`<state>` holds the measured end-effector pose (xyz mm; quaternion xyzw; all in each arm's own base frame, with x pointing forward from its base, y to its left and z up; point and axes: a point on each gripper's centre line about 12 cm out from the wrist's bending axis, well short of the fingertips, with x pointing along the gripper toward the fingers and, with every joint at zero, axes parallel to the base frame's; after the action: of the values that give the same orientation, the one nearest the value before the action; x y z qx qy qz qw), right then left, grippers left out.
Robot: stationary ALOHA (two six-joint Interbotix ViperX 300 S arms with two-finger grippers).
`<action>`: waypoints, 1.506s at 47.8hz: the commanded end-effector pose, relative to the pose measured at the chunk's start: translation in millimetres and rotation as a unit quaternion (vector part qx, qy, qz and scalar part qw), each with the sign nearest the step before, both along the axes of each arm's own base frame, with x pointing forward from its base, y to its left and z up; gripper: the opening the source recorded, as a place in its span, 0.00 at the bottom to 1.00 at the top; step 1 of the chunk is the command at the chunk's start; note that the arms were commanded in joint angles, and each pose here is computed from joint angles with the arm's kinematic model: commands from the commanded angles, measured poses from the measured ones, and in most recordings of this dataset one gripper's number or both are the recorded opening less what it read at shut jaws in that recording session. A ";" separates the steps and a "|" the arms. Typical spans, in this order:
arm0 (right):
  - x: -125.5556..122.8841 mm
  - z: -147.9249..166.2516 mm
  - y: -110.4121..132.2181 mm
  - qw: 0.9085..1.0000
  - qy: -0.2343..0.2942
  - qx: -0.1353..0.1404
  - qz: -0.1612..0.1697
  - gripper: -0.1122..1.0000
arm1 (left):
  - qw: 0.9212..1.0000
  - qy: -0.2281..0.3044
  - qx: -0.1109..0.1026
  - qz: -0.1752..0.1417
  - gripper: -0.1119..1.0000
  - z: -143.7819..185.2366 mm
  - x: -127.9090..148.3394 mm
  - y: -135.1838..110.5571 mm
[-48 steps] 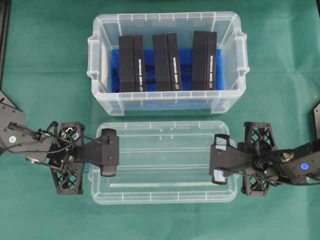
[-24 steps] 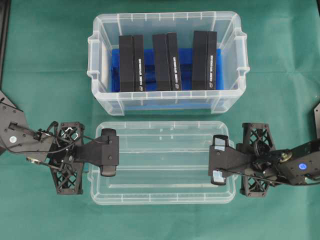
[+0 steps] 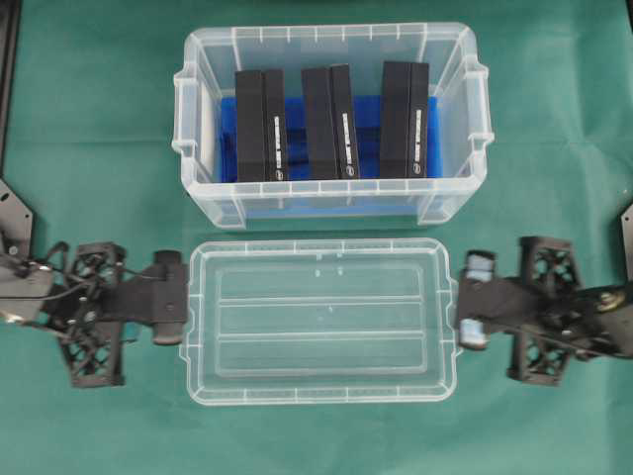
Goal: Clamp the lid of the box with both arms, then lift and open it.
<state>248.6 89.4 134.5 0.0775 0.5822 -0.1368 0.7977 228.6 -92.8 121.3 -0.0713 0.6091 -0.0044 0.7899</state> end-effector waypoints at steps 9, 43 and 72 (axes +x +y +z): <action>-14.6 8.8 -0.4 1.000 -0.020 0.015 -0.013 0.10 | 1.000 -0.021 -0.011 -0.005 0.11 10.9 -13.3 -2.3; 21.7 114.1 37.6 0.991 -0.120 0.049 0.004 0.10 | 0.990 -0.110 -0.046 -0.072 0.11 102.2 23.1 -55.0; 30.3 189.0 8.7 0.959 -0.278 -0.037 0.045 0.10 | 0.962 -0.250 0.016 -0.105 0.11 176.0 34.3 -23.2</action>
<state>278.3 106.1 295.5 0.0585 0.3811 -0.0957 0.9177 260.4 -122.8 269.1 -0.0062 0.4455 -0.0961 0.8901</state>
